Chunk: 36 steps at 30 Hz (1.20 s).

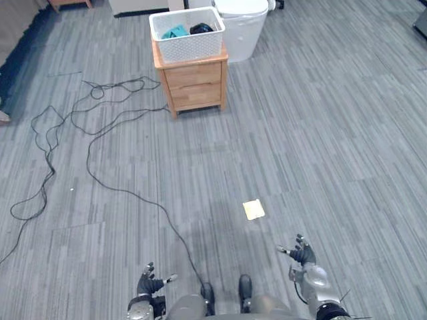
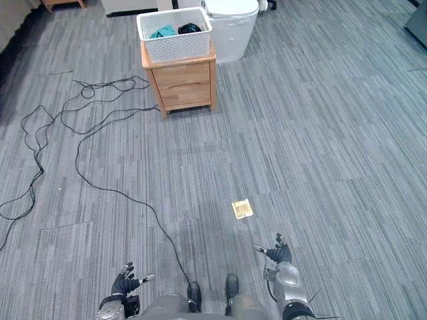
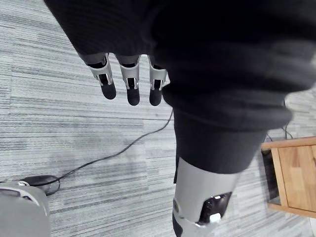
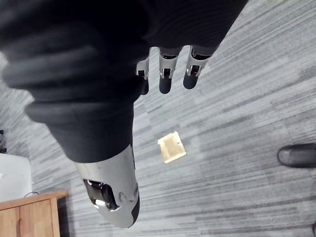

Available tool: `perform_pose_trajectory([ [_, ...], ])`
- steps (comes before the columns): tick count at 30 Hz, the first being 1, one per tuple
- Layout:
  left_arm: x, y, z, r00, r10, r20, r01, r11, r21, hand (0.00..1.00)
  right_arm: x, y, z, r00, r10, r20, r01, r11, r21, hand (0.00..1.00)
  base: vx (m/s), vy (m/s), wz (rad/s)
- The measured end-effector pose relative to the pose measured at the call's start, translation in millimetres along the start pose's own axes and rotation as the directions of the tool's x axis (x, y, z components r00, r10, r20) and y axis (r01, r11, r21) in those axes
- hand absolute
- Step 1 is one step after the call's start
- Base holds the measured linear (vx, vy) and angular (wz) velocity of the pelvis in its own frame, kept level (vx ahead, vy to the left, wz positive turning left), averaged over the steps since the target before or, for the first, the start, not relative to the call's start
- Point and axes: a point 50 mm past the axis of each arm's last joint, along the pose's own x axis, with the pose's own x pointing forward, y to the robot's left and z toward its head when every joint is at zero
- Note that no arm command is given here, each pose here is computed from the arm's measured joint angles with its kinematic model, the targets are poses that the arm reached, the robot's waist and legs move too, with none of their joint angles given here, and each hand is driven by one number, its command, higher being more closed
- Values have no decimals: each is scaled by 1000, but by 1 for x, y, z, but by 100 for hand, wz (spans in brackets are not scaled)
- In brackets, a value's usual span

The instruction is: Pick up the laundry basket with both hands and put the clothes into the washing machine.

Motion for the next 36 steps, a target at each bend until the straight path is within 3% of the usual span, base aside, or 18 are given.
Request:
perform_pose_trajectory([
  [8, 13, 2, 32, 996, 12, 88, -13, 1000, 14, 0, 1, 11, 11, 997, 65, 47, -62, 995, -74, 0, 396, 1, 44],
  [12, 10, -2, 23, 998, 7, 62, -7, 1000, 0, 0, -4, 6, 0, 998, 61, 17, -59, 994, -89, 0, 684, -160, 27],
  [19, 8, -6, 25, 997, 5, 82, -2, 999, -39, 0, -2, 32, 16, 989, 130, 74, -125, 990, -63, 0, 692, -102, -42],
  [23, 9, -1, 37, 990, 30, 136, -21, 997, -68, 0, 1, 31, 21, 989, 120, 85, -116, 992, -58, 0, 640, 137, -28],
  [36, 6, 11, 14, 998, 59, 33, -57, 998, -38, 0, -4, 36, 7, 990, 136, 37, -132, 987, -95, 0, 575, 211, -1],
])
